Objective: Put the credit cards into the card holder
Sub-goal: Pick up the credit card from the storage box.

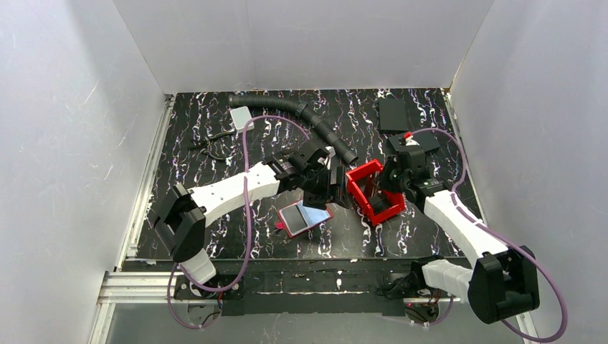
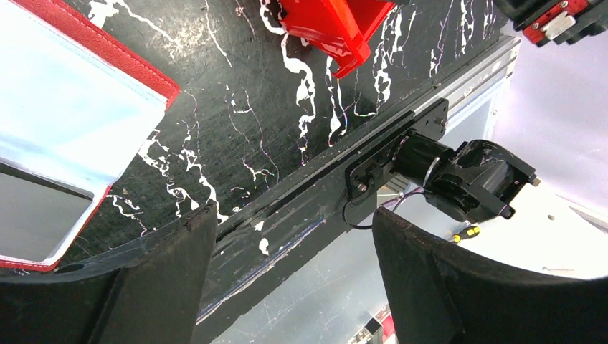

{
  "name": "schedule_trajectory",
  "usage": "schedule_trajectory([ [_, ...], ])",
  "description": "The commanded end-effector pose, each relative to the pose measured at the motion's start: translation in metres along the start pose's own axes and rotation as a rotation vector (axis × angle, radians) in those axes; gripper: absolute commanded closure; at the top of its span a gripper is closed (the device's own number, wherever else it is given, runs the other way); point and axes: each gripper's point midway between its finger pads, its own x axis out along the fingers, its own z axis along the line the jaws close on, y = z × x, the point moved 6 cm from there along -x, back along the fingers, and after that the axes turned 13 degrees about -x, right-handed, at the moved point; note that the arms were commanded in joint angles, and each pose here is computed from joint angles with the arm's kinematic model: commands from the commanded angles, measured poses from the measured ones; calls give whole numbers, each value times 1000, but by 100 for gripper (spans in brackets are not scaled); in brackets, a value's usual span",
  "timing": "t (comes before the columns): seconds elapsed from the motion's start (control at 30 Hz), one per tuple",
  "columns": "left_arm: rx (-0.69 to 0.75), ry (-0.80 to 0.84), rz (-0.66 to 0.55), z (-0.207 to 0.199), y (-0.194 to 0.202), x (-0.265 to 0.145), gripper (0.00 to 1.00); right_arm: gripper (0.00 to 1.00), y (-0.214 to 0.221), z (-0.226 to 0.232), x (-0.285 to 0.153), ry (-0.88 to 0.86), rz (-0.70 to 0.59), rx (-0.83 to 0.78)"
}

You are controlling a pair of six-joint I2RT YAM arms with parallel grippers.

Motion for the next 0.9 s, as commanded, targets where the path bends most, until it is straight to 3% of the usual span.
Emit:
schedule_trajectory([
  [0.0,6,49,-7,-4,5,-17,22,98,-12,5,11,-90,-41,-167],
  [0.23,-11,42,-13,11,16,-25,22,99,-1,3,23,-114,52,-219],
  [0.33,-14,32,-6,16,19,-26,22,92,0,2,21,-118,69,-250],
  [0.43,-14,34,-11,18,20,-26,22,99,2,0,22,-115,80,-280],
  [0.73,-4,59,7,11,18,-23,22,99,-1,5,20,-174,57,-324],
  [0.87,0,63,12,13,20,-24,22,90,4,1,24,-184,57,-318],
])
